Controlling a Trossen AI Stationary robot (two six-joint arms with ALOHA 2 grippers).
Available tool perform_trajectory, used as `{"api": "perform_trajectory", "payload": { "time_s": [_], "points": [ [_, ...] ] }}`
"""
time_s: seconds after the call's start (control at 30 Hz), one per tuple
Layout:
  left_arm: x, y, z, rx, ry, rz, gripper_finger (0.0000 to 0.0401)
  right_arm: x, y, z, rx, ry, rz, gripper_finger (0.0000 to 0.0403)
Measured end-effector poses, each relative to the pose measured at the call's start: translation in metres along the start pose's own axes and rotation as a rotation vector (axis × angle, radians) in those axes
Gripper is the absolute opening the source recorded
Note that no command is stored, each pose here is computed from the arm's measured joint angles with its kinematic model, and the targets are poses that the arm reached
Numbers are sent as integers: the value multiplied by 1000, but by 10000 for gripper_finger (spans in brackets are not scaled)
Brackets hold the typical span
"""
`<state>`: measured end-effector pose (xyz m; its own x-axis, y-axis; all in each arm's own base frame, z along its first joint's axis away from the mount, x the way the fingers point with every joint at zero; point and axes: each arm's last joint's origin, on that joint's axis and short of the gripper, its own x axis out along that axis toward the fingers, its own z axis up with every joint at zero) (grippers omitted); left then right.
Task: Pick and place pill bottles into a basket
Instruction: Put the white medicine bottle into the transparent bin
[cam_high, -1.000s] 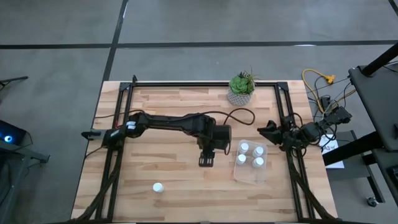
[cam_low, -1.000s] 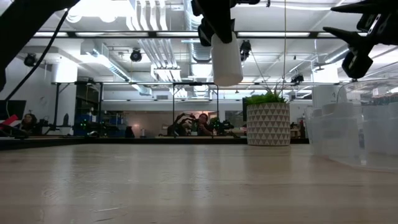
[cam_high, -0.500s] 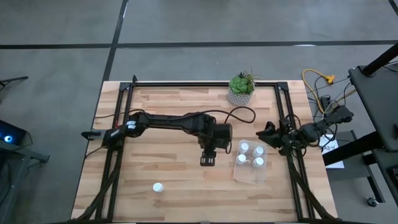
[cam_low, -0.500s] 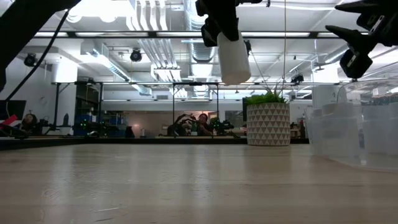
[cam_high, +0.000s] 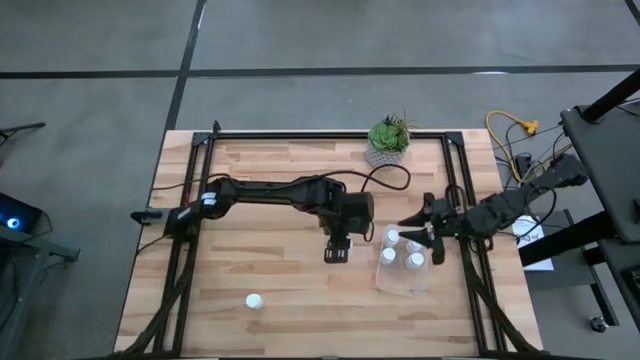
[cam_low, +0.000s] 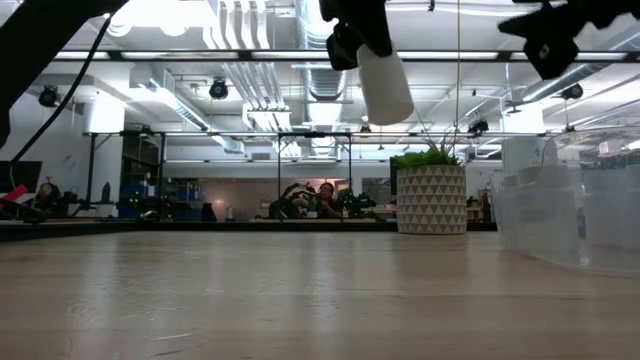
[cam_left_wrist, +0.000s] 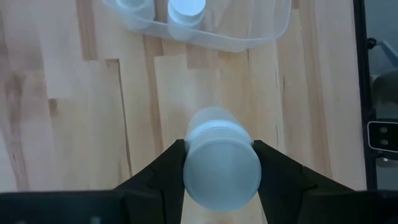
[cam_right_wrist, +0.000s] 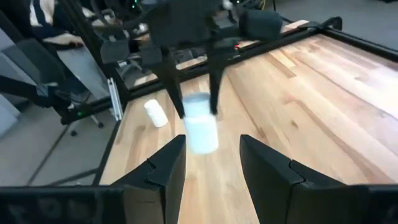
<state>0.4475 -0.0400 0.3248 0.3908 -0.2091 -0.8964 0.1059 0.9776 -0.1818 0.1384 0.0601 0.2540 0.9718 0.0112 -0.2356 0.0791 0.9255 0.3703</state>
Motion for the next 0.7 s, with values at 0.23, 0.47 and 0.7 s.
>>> {"api": "perform_trajectory", "payload": {
  "time_s": [0.23, 0.47, 0.7],
  "points": [
    [-13, 4, 4, -48, -77, 0, 139, 29, 23, 10, -41, 74, -42, 168],
    [-35, 8, 11, -94, -213, -4, 139, 54, 28, 15, 65, 117, -79, 267],
    [-44, 11, 13, -107, -255, -10, 139, 80, 34, 20, 20, 200, -47, 365]
  ]
}}
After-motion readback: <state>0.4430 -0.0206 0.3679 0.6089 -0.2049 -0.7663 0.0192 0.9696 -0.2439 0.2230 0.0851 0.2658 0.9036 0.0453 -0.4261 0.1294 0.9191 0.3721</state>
